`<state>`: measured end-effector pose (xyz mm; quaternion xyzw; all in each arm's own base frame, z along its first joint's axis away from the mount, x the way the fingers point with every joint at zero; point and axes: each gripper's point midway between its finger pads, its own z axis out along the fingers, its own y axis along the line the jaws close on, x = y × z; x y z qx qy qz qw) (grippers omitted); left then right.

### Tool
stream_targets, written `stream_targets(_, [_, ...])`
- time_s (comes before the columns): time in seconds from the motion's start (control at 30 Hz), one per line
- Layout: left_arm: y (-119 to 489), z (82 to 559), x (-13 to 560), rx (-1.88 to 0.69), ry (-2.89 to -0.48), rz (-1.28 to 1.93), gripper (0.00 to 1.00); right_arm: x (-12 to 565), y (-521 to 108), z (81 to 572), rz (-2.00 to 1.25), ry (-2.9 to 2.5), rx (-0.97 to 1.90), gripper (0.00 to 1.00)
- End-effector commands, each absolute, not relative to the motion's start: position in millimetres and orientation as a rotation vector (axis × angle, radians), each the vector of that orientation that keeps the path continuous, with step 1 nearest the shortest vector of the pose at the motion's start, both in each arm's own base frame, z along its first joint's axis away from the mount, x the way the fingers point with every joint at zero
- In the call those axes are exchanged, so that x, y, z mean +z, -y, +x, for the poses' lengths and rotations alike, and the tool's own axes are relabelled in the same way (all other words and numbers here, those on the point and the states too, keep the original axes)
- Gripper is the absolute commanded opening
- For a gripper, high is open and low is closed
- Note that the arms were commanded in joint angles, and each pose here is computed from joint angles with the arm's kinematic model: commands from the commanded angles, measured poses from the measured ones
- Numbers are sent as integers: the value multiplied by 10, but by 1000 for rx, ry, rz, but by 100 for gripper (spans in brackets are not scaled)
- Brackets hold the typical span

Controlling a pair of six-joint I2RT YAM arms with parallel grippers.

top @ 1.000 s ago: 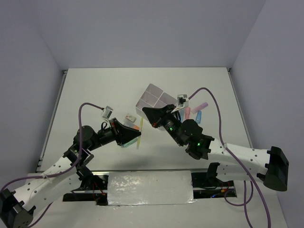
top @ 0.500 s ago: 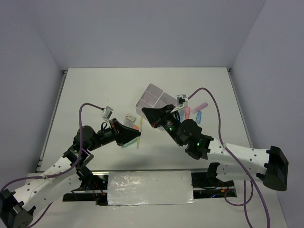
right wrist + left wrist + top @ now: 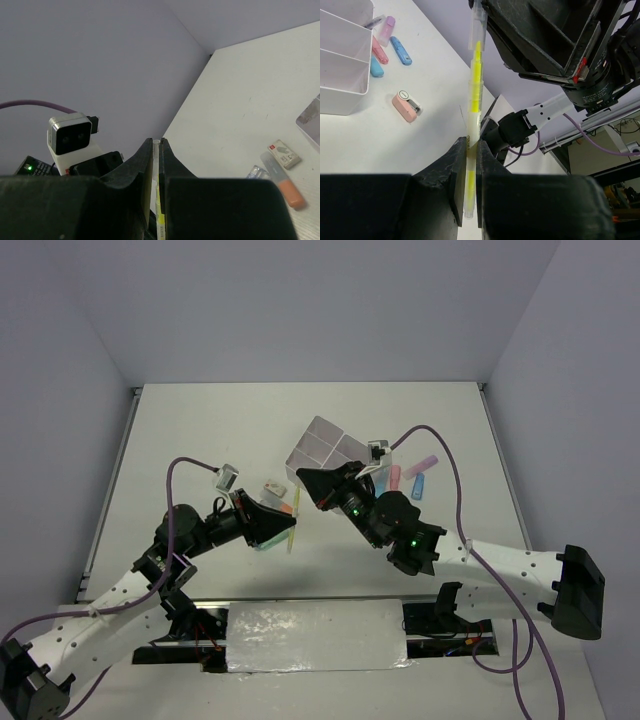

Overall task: Sort the stationery into containers
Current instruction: Close the pen cap on the pen.

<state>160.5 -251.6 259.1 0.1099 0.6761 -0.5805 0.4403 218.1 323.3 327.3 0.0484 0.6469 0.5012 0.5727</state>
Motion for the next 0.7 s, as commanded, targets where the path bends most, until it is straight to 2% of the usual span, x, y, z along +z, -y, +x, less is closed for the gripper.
stream_targets(0.0, [2489, 1600, 2959, -1437, -1551, 299, 0, 3319, -3240, 2160, 102, -1498, 1170, 0])
stream_targets(0.67, [2462, 1641, 3162, -1408, -1480, 305, 0, 3141, -3278, 2147, 69, -1549, 1124, 0])
